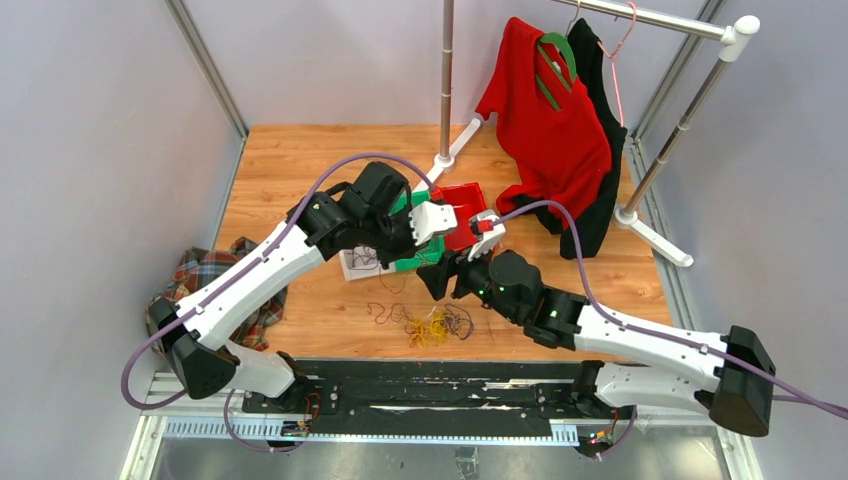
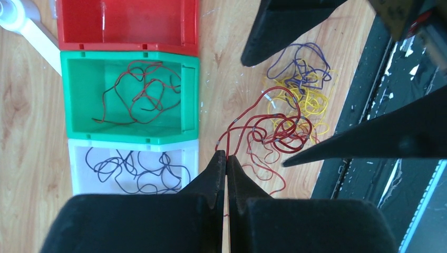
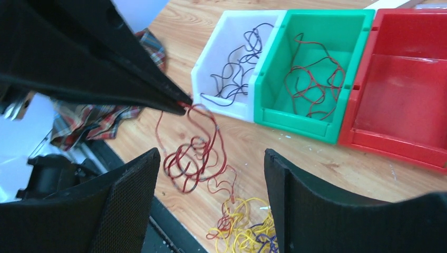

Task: Untangle the cables

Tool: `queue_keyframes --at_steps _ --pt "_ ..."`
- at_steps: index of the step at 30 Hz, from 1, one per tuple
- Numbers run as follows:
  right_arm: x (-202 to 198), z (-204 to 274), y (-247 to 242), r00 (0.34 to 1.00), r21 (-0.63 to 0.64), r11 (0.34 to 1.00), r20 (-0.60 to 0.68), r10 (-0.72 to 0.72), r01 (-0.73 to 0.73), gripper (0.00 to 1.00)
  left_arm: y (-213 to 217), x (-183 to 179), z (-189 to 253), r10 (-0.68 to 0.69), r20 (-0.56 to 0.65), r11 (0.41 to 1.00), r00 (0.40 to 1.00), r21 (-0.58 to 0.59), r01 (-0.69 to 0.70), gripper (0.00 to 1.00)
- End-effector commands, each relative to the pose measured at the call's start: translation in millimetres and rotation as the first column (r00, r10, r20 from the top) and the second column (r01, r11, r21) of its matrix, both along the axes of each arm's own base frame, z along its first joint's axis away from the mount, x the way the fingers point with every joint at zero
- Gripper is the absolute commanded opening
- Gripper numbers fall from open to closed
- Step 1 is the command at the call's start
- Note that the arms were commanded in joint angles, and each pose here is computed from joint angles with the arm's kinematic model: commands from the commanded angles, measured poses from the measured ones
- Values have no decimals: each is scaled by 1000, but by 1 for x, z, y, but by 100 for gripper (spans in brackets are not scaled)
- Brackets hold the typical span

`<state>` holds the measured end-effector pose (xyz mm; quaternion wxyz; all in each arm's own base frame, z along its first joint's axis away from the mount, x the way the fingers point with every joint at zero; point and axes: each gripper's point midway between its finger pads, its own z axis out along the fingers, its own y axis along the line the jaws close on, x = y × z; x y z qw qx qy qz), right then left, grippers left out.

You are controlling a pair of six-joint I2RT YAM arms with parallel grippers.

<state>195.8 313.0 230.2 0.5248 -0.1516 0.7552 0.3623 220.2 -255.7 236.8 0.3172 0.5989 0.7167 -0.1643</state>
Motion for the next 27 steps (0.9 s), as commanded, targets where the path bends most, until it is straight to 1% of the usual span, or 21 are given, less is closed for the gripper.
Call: queue_keyframes --at_steps 1,6,9,13,15,17,20,23,27 --pt "19 8 2 993 -27 993 30 -112 112 72 -6 -2 27 46 9 995 999 -91 -45 0" --pt "37 -8 -11 962 -103 957 64 -267 272 70 -10 -16 45 50 -44 984 998 -171 -56 0" --pt "42 -12 -20 938 -108 932 73 -339 346 68 -16 -27 57 39 -96 972 995 -227 -60 0" --pt "43 -11 -25 925 -74 923 75 -372 377 65 -20 -43 67 -7 -151 960 989 -279 -36 0" --pt "40 -8 -22 934 -49 934 69 -350 354 63 -19 -45 69 -7 -164 956 986 -291 -41 1" --pt "38 -7 -21 939 -34 940 65 -338 341 59 -18 -44 73 -5 -162 953 987 -300 -45 0" --pt "39 -13 -25 931 -25 931 53 -362 363 53 -16 -43 81 -8 -160 945 987 -324 -44 0" --pt "39 -19 -31 922 -19 922 44 -385 386 52 -16 -50 91 -46 -171 936 984 -350 -18 0" --pt "40 -33 -49 901 -27 901 19 -433 433 50 -11 -59 111 -87 -151 924 985 -382 23 0"
